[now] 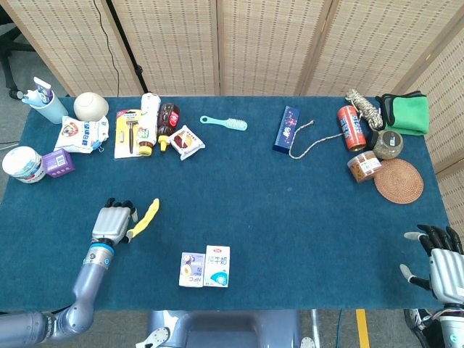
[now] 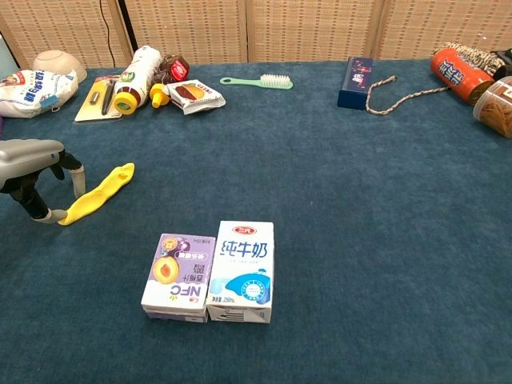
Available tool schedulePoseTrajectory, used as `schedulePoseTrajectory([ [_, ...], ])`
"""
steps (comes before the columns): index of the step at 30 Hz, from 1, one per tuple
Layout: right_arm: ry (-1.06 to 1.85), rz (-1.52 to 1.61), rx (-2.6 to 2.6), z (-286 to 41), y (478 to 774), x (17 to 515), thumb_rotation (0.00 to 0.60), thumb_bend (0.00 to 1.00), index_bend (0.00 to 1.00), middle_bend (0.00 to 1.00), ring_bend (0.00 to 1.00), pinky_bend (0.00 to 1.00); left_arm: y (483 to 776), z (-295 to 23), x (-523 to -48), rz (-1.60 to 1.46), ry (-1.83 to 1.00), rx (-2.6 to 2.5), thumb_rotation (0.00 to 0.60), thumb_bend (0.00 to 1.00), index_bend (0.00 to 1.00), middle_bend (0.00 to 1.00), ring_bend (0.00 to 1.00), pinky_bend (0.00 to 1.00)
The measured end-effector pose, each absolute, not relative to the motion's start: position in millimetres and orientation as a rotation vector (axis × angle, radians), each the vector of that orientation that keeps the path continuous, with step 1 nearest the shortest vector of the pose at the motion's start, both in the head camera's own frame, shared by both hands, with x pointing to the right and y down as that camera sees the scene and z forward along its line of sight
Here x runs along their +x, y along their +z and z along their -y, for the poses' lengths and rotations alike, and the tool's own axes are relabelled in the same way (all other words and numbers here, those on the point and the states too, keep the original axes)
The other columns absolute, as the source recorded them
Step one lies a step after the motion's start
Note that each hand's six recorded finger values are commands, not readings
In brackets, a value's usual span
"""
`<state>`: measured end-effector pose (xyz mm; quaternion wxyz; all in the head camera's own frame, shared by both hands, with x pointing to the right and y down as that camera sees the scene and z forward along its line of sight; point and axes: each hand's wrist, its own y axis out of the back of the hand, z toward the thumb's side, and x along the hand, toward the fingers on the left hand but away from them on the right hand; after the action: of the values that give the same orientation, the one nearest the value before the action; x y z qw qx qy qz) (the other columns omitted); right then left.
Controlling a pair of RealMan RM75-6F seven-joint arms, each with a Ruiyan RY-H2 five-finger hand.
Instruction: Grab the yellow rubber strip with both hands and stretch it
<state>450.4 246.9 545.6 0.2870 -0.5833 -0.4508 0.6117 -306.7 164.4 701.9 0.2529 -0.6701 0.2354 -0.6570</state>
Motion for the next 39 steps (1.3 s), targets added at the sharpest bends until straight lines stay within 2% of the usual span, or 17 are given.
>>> schedulePoseTrajectory([
  [19, 1.648, 1.219, -1.538, -252, 540, 457, 0.6, 0.25, 0.3, 0.18, 0.14, 0.0, 702, -171, -272, -0.635, -1.725, -1.884, 0.6, 0.3, 0.43, 0.22, 0.21, 0.08],
  [32, 1.644, 1.225, -1.534, -253, 537, 457, 0.6, 0.25, 0.3, 0.18, 0.14, 0.0, 703, -178, -274, -0.631, -1.728, -1.858, 0.6, 0.32, 0.52, 0.22, 0.22, 0.09],
  [39, 1.64, 1.225, -1.537, -252, 537, 456, 0.6, 0.25, 0.3, 0.18, 0.14, 0.0, 703, -184, -279, -0.629, -1.733, -1.848, 0.6, 0.38, 0.58, 0.22, 0.23, 0.09],
])
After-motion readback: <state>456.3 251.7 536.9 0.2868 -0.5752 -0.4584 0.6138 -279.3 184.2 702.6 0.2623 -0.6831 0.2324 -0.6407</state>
